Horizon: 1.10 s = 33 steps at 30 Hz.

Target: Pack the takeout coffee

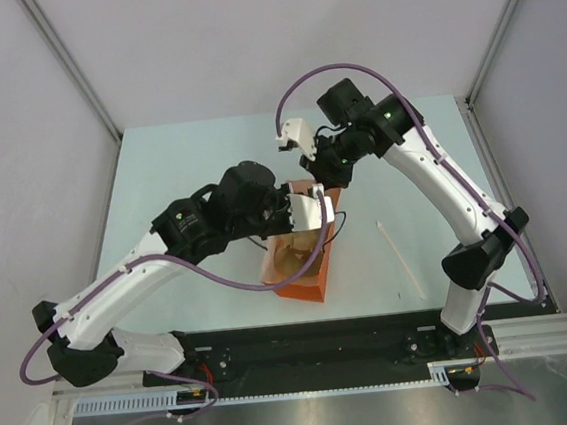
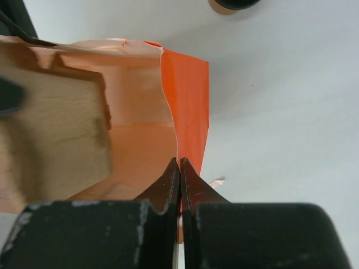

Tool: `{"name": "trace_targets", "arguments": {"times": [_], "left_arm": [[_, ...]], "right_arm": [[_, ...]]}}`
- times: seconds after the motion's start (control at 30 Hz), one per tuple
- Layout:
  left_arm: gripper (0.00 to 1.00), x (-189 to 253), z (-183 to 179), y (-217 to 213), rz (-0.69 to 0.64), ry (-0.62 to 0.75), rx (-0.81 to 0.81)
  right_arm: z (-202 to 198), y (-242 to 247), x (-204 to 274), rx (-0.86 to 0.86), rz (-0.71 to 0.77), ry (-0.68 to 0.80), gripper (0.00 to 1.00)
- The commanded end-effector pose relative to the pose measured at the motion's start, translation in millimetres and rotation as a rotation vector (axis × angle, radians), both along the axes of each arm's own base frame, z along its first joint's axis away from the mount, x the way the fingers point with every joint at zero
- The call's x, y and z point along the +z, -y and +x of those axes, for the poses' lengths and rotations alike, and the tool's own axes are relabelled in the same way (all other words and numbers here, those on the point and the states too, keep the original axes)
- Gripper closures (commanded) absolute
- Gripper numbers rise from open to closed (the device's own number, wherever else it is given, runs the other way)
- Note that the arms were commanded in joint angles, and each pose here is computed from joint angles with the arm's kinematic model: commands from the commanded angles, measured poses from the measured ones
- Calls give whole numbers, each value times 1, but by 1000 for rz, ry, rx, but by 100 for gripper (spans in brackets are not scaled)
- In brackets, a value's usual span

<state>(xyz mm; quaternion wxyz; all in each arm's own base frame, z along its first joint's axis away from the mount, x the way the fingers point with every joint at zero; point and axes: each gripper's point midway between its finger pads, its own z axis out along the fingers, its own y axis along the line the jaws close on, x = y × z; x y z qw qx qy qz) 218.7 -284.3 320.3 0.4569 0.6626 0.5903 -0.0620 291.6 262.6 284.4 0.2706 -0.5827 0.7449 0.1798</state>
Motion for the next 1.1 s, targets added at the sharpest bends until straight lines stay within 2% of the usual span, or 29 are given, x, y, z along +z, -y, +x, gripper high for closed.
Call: {"name": "trace_targets", "arguments": {"times": [0.0,0.17,0.3,0.47,0.57,0.7,1.07], "left_arm": [[100,11,-11,-1,-81,25,20],[100,-4,-21,0,-66,-21,26],[100,-20,-14,-2,-51,-37,95],[100,-22,1,-9,-60,-2,204],[100,-13,4,-12,-114,37,223],[100,-17,3,-10,-103,81,189],[100,-53,-2,-1,3,62,131]], "right_arm": [[-41,8,19,53,-6,19,100],[-51,1,19,81,2,19,100],[-55,-2,19,93,7,9,100],[-59,-3,17,103,8,-15,100],[-63,-3,15,109,10,-29,100],[-67,-7,15,133,26,-44,100],[-67,-12,14,171,39,-45,100]]}}
